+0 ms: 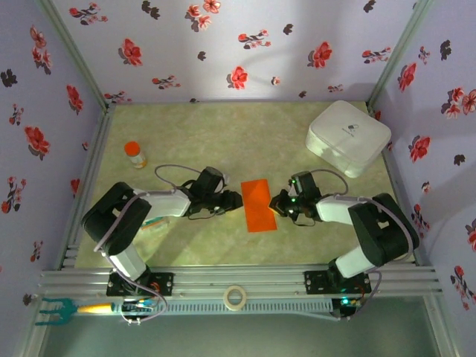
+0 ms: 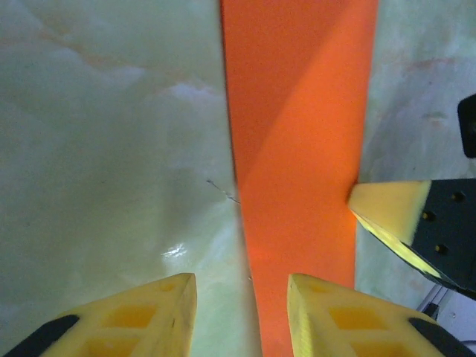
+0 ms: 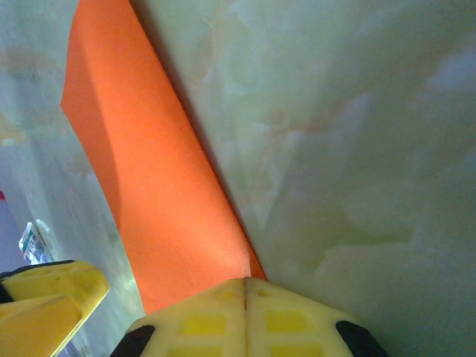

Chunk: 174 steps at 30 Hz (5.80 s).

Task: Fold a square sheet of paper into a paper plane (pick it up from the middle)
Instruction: Third fold the triangle at the center of the table.

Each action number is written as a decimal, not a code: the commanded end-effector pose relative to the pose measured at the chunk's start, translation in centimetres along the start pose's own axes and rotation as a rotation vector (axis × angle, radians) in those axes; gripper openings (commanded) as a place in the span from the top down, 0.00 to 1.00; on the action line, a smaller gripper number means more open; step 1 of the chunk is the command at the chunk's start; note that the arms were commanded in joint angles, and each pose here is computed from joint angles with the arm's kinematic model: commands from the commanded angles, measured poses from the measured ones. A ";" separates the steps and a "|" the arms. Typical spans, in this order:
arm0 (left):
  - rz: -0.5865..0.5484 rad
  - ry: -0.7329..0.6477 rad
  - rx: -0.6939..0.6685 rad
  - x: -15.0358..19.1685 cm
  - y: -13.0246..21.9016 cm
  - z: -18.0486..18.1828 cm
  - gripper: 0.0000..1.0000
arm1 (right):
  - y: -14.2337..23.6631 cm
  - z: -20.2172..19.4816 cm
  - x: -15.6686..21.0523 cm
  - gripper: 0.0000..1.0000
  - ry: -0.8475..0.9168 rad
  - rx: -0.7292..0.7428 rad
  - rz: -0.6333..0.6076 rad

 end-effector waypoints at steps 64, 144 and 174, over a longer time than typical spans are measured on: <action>0.109 0.122 -0.072 1.7 -2.5 -1.0 0.70 | -0.7 -1.4 1.2 0.91 -0.104 0.027 0.003; 0.016 0.154 0.038 0.8 1.1 -2.6 1.00 | 0.4 7.2 11.6 0.29 1.649 0.430 -0.432; -0.005 0.180 0.051 0.6 1.0 -1.8 1.00 | -0.2 7.1 11.9 0.63 1.637 0.405 -0.409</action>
Point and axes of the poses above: each hand's point on the last joint's axis, 136 mm out from that joint toward the fingers, its own y axis back along the fingers, its own z axis along the line the jaws close on, x = y × z, the point moved 5 cm from there along y, back along the fingers, and after that the axes turned 4 degrees about y, right-handed, at the moved point
